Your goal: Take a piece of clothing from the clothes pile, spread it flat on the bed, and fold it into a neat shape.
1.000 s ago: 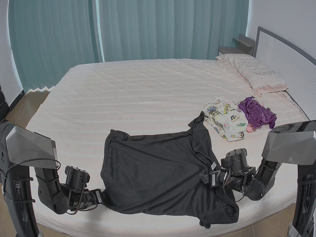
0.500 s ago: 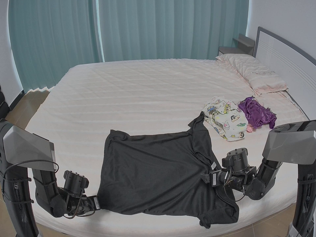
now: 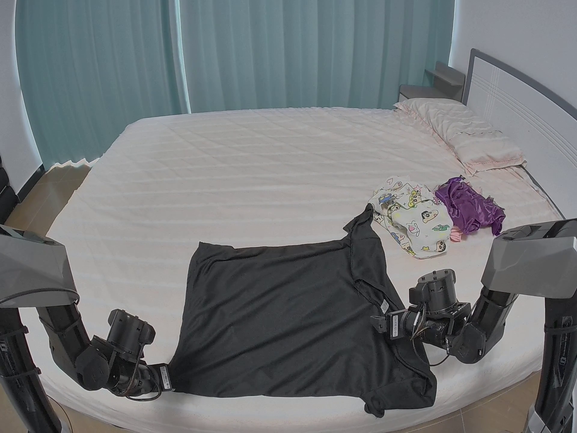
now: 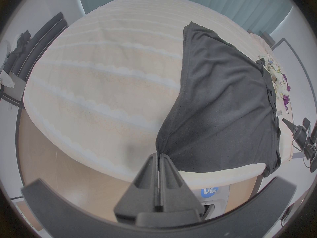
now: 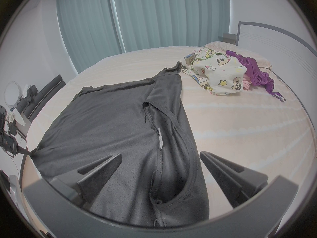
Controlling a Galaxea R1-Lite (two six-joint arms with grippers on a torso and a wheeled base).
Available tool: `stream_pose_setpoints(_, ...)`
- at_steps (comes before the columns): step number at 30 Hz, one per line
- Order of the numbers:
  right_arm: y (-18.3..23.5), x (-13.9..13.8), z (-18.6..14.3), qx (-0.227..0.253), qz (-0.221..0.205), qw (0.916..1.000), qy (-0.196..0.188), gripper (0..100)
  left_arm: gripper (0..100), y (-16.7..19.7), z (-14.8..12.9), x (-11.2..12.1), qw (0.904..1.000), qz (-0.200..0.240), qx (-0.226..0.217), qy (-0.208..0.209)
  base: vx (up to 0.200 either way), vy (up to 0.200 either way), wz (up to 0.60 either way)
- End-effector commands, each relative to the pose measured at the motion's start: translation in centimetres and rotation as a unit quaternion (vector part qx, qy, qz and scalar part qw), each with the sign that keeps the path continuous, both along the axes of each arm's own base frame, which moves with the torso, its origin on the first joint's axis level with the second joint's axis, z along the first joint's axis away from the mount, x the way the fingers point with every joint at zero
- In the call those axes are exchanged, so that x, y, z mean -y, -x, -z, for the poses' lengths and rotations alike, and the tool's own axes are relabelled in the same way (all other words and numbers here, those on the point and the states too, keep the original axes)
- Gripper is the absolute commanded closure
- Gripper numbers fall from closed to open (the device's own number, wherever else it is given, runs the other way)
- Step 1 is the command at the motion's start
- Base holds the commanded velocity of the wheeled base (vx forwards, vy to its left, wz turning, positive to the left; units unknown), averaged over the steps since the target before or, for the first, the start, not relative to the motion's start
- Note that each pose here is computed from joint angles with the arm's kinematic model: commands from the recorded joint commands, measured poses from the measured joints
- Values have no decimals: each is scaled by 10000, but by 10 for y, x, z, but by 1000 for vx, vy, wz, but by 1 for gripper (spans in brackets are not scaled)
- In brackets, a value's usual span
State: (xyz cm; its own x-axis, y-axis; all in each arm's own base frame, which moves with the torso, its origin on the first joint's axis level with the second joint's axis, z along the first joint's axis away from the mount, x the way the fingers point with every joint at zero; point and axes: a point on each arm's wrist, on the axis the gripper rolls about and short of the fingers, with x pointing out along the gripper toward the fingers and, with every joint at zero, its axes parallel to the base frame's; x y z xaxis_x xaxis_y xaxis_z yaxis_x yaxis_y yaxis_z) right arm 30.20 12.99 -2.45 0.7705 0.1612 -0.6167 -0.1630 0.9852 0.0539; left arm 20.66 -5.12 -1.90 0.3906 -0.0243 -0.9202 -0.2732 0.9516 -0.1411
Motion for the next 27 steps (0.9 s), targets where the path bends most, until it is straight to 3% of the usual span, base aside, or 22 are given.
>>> stream_pose_setpoints(1,-2,0,0,17,7,10000,-5,0,100,1,-5,0,9999,64,81,7,0,0,0)
stream_pose_setpoints(2,-2,0,0,21,13,10000,-19,0,100,2,-4,-1,9999,113,30,-27,0,0,0)
stream_pose_setpoints(3,-3,0,0,35,13,10000,-25,0,0,3,-4,-1,9999,134,16,-40,0,0,0)
stream_pose_setpoints(7,-6,-3,0,86,-4,10000,-42,0,0,-2,-8,-1,9998,109,191,17,0,0,0)
stream_pose_setpoints(12,-20,-9,2,195,94,9998,20,0,0,-15,-27,-7,9969,-122,746,224,0,0,0)
stream_pose_setpoints(17,-24,-11,15,19,263,9985,473,0,0,-30,-51,-18,9880,-504,1314,631,0,0,0)
stream_pose_setpoints(22,-40,-12,27,167,312,9954,890,0,0,-39,-55,-12,9780,-533,1245,1589,0,0,0)
stream_pose_setpoints(27,-49,-14,31,264,236,9931,1121,0,0,-42,-46,-10,9766,-540,1004,1824,0,0,0)
